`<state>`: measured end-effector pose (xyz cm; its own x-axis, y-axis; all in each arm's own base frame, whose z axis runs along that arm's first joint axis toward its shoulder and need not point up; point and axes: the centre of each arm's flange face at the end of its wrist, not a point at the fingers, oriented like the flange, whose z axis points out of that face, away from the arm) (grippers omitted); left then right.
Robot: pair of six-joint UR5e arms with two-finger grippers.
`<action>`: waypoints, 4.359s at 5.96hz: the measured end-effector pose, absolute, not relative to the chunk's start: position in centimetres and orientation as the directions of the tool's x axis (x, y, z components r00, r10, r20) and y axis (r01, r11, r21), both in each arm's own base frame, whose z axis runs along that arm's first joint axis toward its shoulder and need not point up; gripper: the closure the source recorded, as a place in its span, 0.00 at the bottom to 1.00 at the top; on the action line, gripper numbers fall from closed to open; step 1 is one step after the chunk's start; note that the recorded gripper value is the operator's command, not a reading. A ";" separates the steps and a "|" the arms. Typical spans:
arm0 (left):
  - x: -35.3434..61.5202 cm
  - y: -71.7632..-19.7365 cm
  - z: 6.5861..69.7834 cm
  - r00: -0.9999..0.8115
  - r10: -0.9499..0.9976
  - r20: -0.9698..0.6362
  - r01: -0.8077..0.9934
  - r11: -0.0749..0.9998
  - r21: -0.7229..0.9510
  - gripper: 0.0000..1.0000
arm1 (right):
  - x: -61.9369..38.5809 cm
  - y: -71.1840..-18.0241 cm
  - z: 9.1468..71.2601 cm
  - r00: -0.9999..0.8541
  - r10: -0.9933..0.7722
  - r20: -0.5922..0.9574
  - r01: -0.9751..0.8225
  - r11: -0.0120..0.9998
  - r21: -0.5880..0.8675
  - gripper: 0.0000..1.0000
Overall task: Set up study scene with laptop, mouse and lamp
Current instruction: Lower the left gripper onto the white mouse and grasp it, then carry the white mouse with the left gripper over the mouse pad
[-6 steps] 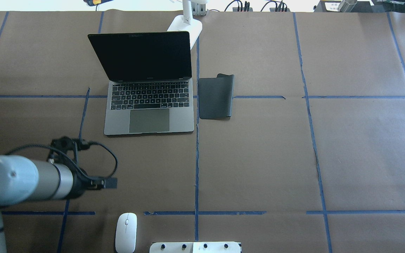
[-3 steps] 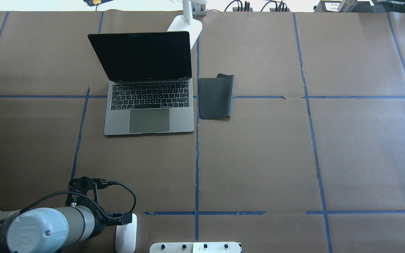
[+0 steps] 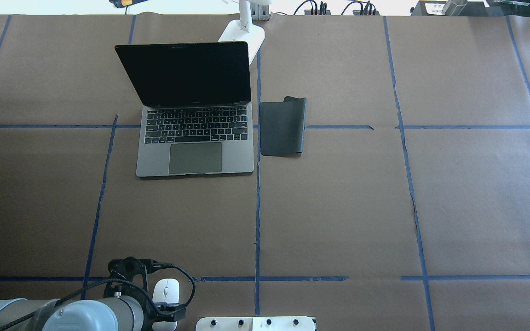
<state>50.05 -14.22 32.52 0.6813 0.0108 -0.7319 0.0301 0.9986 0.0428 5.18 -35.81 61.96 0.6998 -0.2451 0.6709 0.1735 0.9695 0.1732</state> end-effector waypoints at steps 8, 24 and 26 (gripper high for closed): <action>52.4 -13.2 32.8 0.692 0.027 -0.722 0.009 0.999 0.046 0.84 | 5.1 -36.0 61.7 0.692 -0.243 0.680 0.168 0.970 0.176 0.00; 69.7 -57.0 12.2 0.616 0.035 -0.787 0.096 0.988 0.119 0.53 | 5.0 -36.0 61.7 0.688 -0.228 0.689 0.157 0.974 0.166 0.00; 69.9 -56.9 11.2 0.597 0.040 -0.801 0.085 0.990 0.113 0.00 | 5.0 -36.3 61.6 0.689 -0.231 0.687 0.156 0.973 0.170 0.00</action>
<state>69.86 -56.91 11.24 0.5974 0.0404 -0.8009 0.0849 0.9899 0.1132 5.03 -36.25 61.58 0.6886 -0.2309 0.6874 0.1562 0.9729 0.1703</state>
